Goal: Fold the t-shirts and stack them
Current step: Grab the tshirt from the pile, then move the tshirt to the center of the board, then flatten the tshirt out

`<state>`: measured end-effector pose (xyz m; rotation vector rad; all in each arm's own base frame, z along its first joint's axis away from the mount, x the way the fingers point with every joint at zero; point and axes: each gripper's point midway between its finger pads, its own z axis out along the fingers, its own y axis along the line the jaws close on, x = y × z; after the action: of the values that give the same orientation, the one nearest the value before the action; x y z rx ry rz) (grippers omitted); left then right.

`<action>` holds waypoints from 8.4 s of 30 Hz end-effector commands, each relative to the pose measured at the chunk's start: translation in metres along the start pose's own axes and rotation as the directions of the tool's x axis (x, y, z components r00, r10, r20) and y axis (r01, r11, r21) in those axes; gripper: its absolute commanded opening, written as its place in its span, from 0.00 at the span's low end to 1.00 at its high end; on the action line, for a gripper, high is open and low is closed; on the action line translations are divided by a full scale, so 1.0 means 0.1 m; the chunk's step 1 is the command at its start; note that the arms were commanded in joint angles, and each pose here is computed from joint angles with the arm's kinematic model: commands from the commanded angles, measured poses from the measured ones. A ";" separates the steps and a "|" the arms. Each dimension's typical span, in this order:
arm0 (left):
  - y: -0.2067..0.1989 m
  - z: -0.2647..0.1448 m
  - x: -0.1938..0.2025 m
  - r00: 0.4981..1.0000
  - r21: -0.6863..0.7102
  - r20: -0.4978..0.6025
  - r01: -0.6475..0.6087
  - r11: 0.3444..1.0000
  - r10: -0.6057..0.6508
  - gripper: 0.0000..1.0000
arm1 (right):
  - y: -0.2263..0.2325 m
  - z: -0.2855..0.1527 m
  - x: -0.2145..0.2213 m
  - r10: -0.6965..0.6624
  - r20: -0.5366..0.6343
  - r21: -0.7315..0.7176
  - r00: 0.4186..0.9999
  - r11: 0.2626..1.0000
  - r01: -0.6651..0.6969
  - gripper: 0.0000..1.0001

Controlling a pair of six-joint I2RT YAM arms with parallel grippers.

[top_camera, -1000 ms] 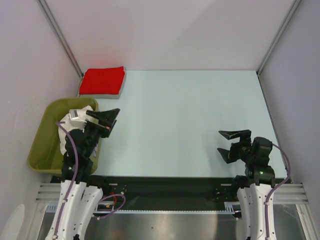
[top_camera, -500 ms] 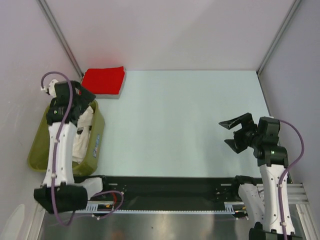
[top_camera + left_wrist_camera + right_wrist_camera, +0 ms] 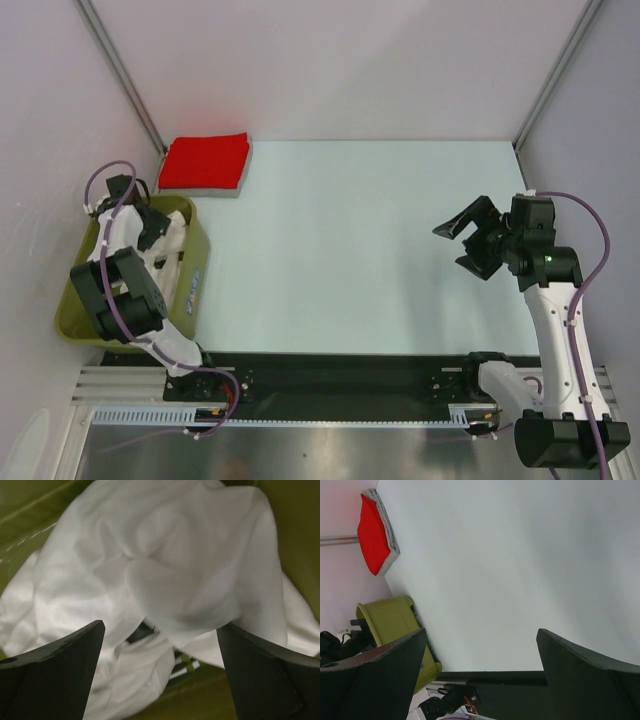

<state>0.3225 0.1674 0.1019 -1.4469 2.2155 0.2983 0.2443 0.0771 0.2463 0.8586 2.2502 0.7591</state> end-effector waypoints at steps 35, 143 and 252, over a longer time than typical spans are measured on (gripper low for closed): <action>-0.60 -6.36 -1.04 0.802 0.892 0.297 -0.427 -0.150 -0.518 0.00 | 0.44 -0.01 0.36 -0.070 -0.045 -0.213 0.997 0.975 0.059 1.00; -1.54 -5.14 1.03 0.813 0.831 0.556 -0.546 -0.107 0.172 0.00 | 0.70 -1.95 -1.01 -0.420 0.700 0.164 0.578 0.882 0.442 0.00; -1.81 -1.30 1.22 0.812 0.463 0.233 -0.577 0.673 0.535 0.74 | 1.37 2.35 -2.16 -0.562 0.300 0.319 0.771 0.821 0.474 0.88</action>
<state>0.4392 -0.0801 0.1566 -0.4521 2.3581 -0.1510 0.6463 0.0832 0.2566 0.2903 1.9176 0.0849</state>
